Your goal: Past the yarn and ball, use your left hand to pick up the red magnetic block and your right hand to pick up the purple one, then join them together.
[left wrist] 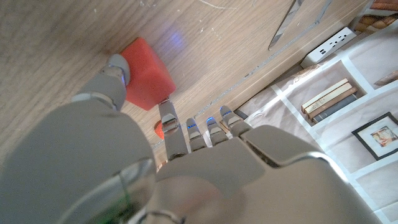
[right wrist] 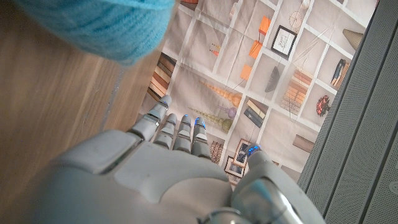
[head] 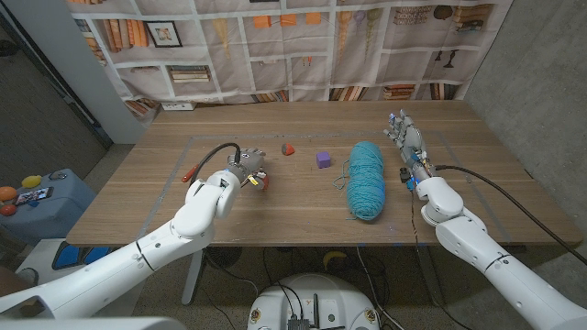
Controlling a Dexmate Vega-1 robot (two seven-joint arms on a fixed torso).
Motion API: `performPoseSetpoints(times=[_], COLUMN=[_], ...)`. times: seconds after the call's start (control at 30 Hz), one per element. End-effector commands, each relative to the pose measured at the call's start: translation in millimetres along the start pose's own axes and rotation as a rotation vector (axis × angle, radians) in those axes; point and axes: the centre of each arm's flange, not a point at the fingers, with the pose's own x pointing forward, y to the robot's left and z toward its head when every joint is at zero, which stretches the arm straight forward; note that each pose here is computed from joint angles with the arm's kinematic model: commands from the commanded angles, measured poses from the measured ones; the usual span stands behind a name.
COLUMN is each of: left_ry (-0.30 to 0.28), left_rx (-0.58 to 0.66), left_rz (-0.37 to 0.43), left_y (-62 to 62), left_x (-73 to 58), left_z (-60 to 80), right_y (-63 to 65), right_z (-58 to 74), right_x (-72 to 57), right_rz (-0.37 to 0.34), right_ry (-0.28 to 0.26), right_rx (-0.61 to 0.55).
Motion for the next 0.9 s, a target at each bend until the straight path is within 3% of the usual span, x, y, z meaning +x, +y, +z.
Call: performPoseSetpoints(times=[0.03,0.33,0.67,0.9], left_ry=[-0.001,-0.005,0.006,-0.001], left_rx=[-0.010,-0.020,-0.010,0.009], left_rz=[0.003,0.003,0.026,0.045], left_y=[7.1,20.0,28.2,31.6], left_x=[2.7,0.8,-9.8,-15.1], left_z=[-10.3,-12.5,-9.5,-12.9], right_y=[-0.5,1.3,5.1,9.5], right_z=[15.1,26.9,45.7,52.8], right_x=[5.3,10.3,17.1,16.6], right_rz=[0.043,0.057,0.113,0.152], right_ry=[0.016,0.001,-0.023,-0.008], right_rx=[-0.053,-0.084,-0.242,-0.332])
